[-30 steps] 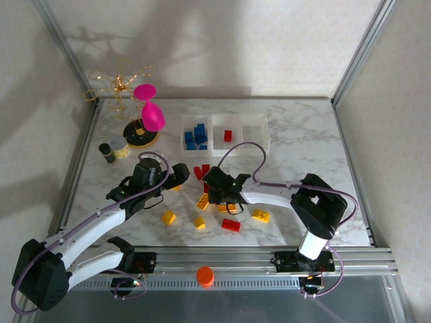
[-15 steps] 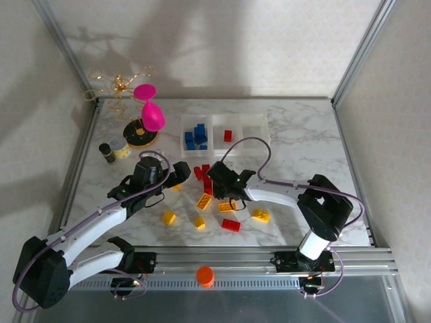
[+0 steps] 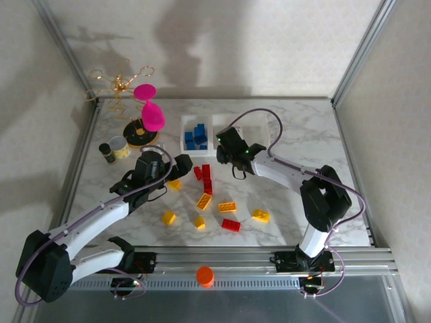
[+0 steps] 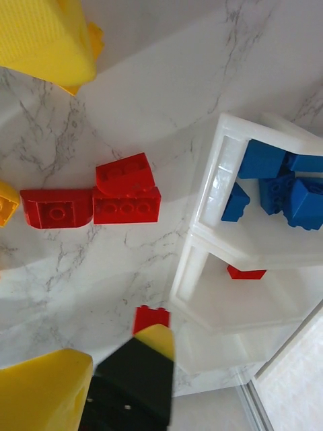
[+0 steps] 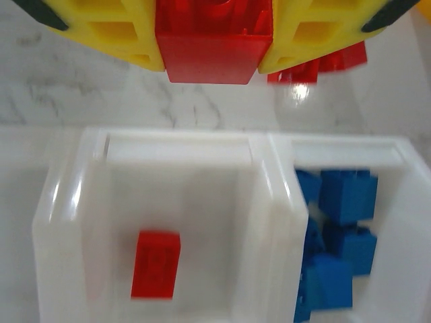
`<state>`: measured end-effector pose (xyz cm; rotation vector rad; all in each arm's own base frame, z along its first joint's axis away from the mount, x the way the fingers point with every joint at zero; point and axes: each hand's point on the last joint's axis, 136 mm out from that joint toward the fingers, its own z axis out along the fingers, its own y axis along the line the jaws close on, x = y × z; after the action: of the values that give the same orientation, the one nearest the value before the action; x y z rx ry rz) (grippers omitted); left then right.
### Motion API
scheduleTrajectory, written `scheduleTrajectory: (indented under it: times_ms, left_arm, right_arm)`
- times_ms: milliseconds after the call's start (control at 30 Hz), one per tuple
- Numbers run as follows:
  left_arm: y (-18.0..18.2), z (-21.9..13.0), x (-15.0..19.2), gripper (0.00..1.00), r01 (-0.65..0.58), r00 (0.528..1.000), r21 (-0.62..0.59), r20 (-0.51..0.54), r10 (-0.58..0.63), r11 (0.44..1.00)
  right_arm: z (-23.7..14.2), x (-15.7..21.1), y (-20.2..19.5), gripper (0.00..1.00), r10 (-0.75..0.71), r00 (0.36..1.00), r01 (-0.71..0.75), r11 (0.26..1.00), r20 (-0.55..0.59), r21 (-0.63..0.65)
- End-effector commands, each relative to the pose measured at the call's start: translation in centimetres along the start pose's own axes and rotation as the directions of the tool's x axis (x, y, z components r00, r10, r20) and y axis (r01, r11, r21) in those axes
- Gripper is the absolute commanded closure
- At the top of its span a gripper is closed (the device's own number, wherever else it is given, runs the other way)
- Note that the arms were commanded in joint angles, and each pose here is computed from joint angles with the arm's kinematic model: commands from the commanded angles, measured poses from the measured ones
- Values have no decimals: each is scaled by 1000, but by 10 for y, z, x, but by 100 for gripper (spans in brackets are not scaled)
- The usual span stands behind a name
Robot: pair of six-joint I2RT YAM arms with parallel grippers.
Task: Sort the legos into containers by color
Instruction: Place the lego in the container.
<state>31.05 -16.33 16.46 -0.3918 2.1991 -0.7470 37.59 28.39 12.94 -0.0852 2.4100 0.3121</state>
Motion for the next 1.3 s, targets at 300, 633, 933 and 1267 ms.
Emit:
scheduleTrajectory:
  times_ms: [300,633,933,1267]
  left_arm:
    - [-10,12,-34,0,13,996,9,93,-14,1000]
    - [-10,14,-41,0,12,995,13,98,-13,1000]
    - [-12,9,-41,0,20,994,21,103,-22,1000]
    - [-7,-5,-26,0,19,998,13,67,-20,1000]
  right_arm:
    - [65,-69,-12,72,-72,995,65,994,75,91]
    - [107,-100,-13,59,-79,993,68,990,86,121]
    - [66,-117,0,46,-73,989,69,997,131,39]
    - [14,-39,14,39,-114,993,115,992,20,-58]
